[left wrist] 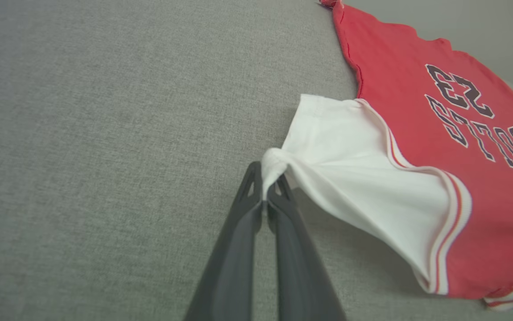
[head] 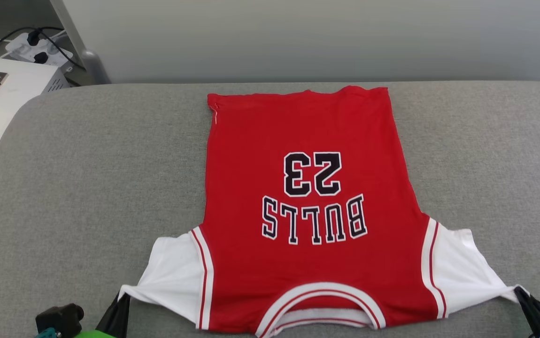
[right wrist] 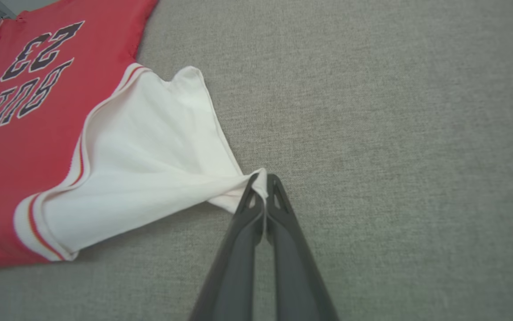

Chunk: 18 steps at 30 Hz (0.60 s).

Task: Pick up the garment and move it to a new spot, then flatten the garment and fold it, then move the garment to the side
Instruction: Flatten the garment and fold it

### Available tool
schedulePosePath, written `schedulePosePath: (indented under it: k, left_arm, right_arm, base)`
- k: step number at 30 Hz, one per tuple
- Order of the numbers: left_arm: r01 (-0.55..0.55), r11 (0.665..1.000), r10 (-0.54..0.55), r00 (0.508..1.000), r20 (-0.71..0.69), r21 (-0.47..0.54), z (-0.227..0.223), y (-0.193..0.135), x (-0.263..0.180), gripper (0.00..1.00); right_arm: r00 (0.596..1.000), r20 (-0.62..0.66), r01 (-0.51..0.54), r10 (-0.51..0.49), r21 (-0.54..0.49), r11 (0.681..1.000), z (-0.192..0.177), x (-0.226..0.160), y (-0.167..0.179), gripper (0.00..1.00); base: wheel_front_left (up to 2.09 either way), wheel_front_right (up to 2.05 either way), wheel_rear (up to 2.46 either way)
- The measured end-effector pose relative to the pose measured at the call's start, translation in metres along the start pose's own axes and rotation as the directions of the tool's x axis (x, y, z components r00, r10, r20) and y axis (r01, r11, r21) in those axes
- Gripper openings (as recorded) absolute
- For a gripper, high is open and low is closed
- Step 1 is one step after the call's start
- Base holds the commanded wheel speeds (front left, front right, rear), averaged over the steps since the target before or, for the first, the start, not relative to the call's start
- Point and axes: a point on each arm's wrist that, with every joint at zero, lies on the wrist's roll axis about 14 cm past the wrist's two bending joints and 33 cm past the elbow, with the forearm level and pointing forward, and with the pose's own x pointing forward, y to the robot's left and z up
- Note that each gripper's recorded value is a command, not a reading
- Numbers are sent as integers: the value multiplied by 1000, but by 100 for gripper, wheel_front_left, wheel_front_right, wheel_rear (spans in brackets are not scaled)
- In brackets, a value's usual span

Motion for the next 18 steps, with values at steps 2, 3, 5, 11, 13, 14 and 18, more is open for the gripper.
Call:
schedulePosePath:
  k: [2,3,5,11,13,14,18]
  left_arm:
    - [-17,1000,17,1000,-9,0,-6,4,-7,0]
    - [-26,1000,26,1000,-13,2,-9,7,-10,0]
    - [-42,999,42,999,-21,2,-13,11,-16,0]
    - [-41,999,41,999,-20,4,-15,13,-20,0]
    - [-34,999,34,999,-23,15,-17,12,-19,0]
    - [-26,999,27,999,-24,18,-17,10,-19,0]
    - [-17,1000,18,1000,-25,18,-19,7,-18,0]
  right_arm:
    - [1000,-11,14,-14,23,1000,-8,-7,-3,0]
    - [1000,-20,22,-21,38,999,-13,-11,-4,0]
    - [999,-43,27,-25,57,998,-23,-17,-3,0]
    - [997,-78,30,-25,65,997,-32,-22,-1,0]
    - [997,-77,27,-23,60,998,-31,-20,1,21]
    - [997,-76,26,-22,55,998,-30,-19,1,41]
    - [998,-53,22,-21,25,999,-20,-13,1,100]
  base:
    - [0,0,0]
    - [0,0,0]
    - [0,0,0]
    - [0,0,0]
    - [0,0,0]
    - [0,0,0]
    - [0,0,0]
